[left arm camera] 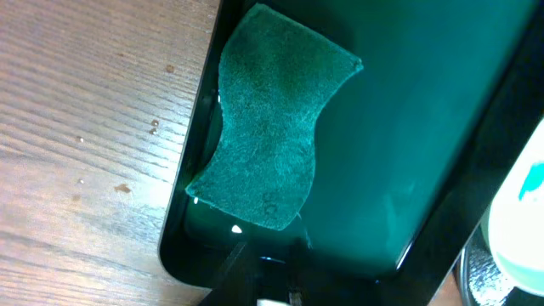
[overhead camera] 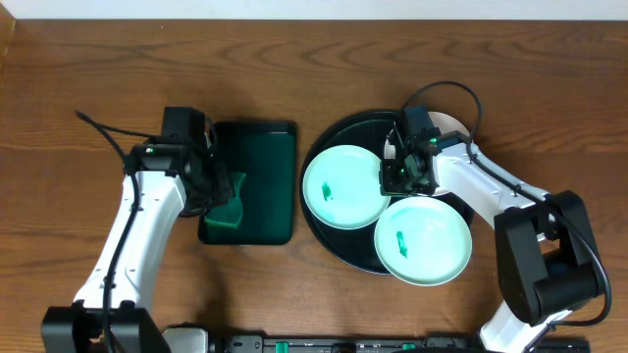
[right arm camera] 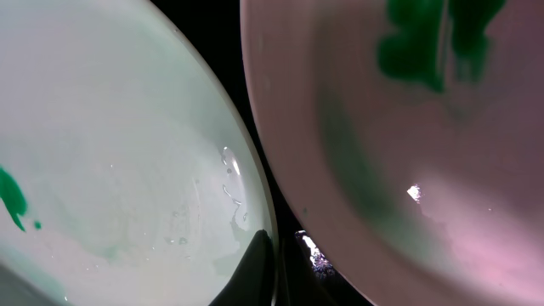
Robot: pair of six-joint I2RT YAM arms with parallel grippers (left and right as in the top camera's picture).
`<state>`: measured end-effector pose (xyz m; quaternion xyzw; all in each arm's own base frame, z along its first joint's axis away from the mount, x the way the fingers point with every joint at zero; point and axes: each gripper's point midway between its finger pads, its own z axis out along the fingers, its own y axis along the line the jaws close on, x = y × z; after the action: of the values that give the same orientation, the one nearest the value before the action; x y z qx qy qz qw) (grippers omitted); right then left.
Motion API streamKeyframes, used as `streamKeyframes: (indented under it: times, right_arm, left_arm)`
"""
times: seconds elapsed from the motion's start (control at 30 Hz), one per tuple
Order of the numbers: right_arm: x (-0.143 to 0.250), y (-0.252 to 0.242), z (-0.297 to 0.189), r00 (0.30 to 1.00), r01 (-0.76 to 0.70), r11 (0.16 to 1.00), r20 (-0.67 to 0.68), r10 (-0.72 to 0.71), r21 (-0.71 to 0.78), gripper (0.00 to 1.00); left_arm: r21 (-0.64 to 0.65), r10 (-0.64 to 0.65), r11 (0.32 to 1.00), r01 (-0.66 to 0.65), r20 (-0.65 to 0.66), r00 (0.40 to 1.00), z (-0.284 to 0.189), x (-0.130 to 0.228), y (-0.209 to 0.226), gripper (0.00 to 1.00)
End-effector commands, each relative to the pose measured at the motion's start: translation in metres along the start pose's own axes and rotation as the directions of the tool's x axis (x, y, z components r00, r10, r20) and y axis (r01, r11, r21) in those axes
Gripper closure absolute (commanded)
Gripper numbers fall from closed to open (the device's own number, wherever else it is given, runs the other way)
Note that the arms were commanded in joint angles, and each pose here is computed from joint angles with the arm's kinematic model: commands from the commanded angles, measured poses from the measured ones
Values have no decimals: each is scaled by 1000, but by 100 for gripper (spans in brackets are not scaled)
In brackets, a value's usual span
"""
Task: Clean dirty plates on tray and stack at the side
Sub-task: 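Lower left gripper onto the green sponge on the green tray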
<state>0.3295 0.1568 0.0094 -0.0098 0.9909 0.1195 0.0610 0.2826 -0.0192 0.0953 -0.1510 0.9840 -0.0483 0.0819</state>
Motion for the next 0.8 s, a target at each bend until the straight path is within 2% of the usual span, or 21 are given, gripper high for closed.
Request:
streamKeyframes:
  times: [0.0,0.07,0.57,0.77]
  right_arm:
    - [4,1,4,1000,4,1000,-7,-4,14,98]
    - [3,0,4,1000,1,1000,-7,-1,15,99]
    - [3,7,5,1000,20,1000,0,-20,9,98]
    - [3,6,5,1000,20,1000,1,-20,12,98]
  left_arm:
    - [-26,-3,1000,3,-26,1000,13,1,4,69]
    - [-30,-4,1000,3,-38,999,21,-1,3,64]
    - [-44,5,999,-8,-77,997,59,-11,3,64]
    - [-47,63,997,-68,-109,992,75,-10,4,62]
